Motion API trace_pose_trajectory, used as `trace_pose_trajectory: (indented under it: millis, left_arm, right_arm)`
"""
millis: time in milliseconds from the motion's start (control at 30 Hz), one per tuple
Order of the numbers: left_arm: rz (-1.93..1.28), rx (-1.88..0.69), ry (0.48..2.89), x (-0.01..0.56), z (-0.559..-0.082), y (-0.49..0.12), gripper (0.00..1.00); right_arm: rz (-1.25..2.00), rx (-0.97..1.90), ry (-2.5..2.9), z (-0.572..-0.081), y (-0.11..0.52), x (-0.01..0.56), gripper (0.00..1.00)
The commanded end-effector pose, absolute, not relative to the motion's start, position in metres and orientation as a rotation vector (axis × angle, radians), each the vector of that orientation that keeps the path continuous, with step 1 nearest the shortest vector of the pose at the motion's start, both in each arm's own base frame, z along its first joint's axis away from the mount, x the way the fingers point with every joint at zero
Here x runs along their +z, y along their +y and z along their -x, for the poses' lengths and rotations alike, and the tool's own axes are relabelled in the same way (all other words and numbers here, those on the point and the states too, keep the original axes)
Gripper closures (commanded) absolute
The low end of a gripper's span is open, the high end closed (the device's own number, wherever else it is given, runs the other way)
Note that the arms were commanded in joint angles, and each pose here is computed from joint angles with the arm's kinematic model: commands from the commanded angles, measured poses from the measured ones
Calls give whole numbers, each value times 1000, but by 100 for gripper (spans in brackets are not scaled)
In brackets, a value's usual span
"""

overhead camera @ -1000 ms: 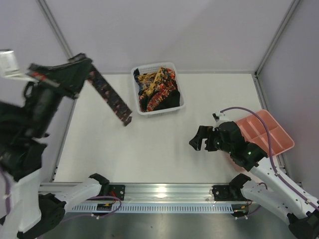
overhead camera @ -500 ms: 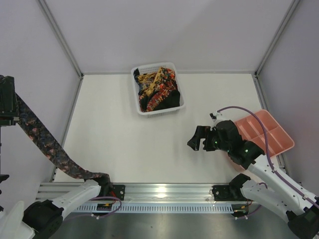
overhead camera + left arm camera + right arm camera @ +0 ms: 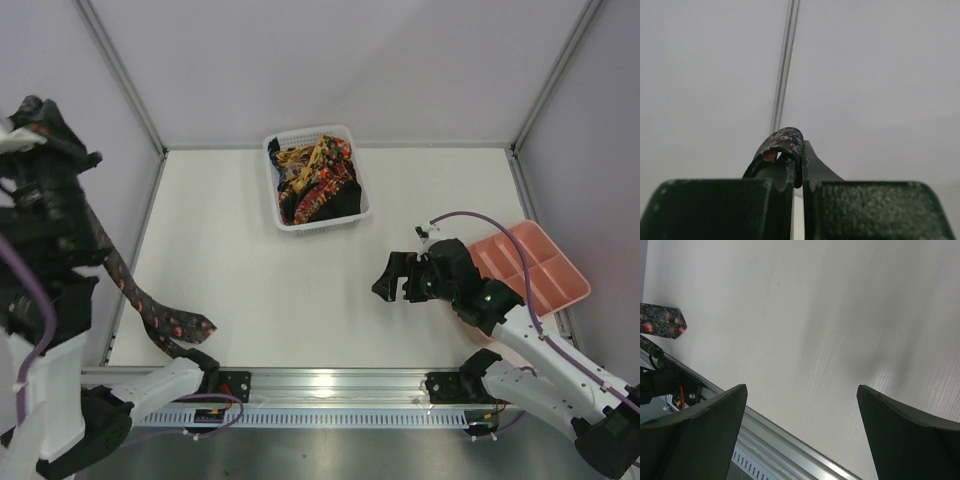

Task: Roll the ties
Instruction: Move the tie to the center of the board

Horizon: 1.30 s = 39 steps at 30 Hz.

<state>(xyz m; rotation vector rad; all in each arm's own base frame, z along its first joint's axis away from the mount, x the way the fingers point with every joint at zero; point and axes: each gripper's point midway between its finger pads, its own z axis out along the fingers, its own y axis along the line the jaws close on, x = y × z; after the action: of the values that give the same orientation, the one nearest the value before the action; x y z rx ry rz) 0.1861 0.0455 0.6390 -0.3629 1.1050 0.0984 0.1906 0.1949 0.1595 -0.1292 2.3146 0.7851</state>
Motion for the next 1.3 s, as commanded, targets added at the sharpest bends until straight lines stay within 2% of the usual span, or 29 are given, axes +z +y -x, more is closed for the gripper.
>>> trace_pose_trajectory:
  millis: [0,100,233,367,433,500,533,700,733,833,1033,1267]
  left_arm:
    - [310,350,1041,661,-226,42,99]
    - [264,404,1001,690,-234,44,100]
    - [265,359,930,711,-220,45,99]
    - [178,246,1062,679,-260,12,100]
    - [109,189,1186,639,-287,-10,100]
    - [80,28,1251,609,-305,-40,99]
    - [72,-66,1323,576,-319,-61,100]
    - [24,-276,1535,472,-340,-145,100]
    - [1,-343,1603,437,-337,-173,100]
    - [30,-363,1683,387,-323,-205,100]
    - [181,-580,1870,282,-252,-283,100]
    - [66,-704,2090,193,-222,-359,100]
  right_arm:
    - [165,830,2257,-198,205,175,0]
    - [176,835,2272,-196,206,172,0]
    - [186,823,2287,-193,204,167,0]
    - [185,816,2287,-195,203,166,0]
    - [174,815,2289,-197,203,166,0]
    - [165,819,2286,-197,203,168,0]
    - [155,827,2282,-197,204,170,0]
    - [48,746,2296,-202,188,173,0]
    - [16,714,2299,-205,182,173,0]
    - [-98,597,2301,-213,157,175,0]
    - [-206,531,2295,-231,119,185,0]
    - [-305,576,2307,-234,95,194,1]
